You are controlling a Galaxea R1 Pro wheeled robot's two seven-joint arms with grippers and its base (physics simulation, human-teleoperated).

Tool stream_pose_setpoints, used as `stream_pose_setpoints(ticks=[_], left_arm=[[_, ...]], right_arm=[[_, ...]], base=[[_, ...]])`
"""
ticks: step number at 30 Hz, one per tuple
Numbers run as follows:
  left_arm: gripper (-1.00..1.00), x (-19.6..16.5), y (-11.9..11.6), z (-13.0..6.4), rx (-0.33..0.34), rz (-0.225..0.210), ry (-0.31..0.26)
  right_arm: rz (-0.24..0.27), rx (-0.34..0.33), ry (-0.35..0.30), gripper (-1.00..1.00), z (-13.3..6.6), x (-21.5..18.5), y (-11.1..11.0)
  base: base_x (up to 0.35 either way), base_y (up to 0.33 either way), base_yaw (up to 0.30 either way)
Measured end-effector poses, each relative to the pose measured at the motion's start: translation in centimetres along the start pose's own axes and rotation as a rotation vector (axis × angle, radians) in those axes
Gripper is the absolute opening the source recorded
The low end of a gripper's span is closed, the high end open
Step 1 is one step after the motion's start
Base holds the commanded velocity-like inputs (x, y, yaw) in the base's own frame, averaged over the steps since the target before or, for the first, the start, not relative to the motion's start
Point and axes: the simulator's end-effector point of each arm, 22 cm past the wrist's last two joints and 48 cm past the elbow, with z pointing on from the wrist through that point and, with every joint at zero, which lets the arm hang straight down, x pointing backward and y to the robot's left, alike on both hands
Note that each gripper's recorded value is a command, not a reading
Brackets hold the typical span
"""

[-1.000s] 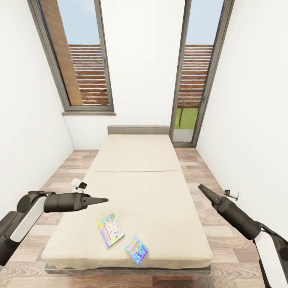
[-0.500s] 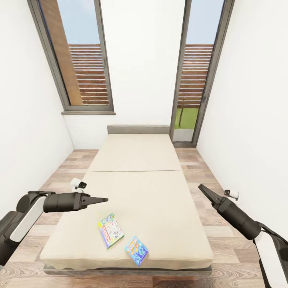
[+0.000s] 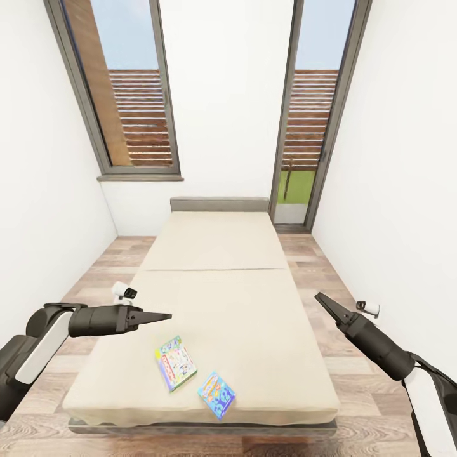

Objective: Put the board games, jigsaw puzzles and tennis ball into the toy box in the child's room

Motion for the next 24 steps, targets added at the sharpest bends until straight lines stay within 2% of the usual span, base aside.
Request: stream_pose_setpoints(ticks=[5,17,24], left_arm=[[1.0,0.2,0.6,0.0,-0.002,-0.004,-0.002],[1.0,0.7,2.0,0.3,-0.006,-0.007,-0.001],[1.0,1.0,2.5,0.3,-0.006,0.0,-0.001]], right_arm=[[0.0,0.001,0.0,1.0,0.0,0.3,-0.5],[-0.001,0.0,0.0,1.0,-0.1,0.9,-1.6],[-0.006,-0.008,-0.003,1.0,-0.2,1.2,-1.9]], base=[[-0.159,0.0,0.0],[-0.059,0.0,-0.001],[-0.163,0.0,-0.088]])
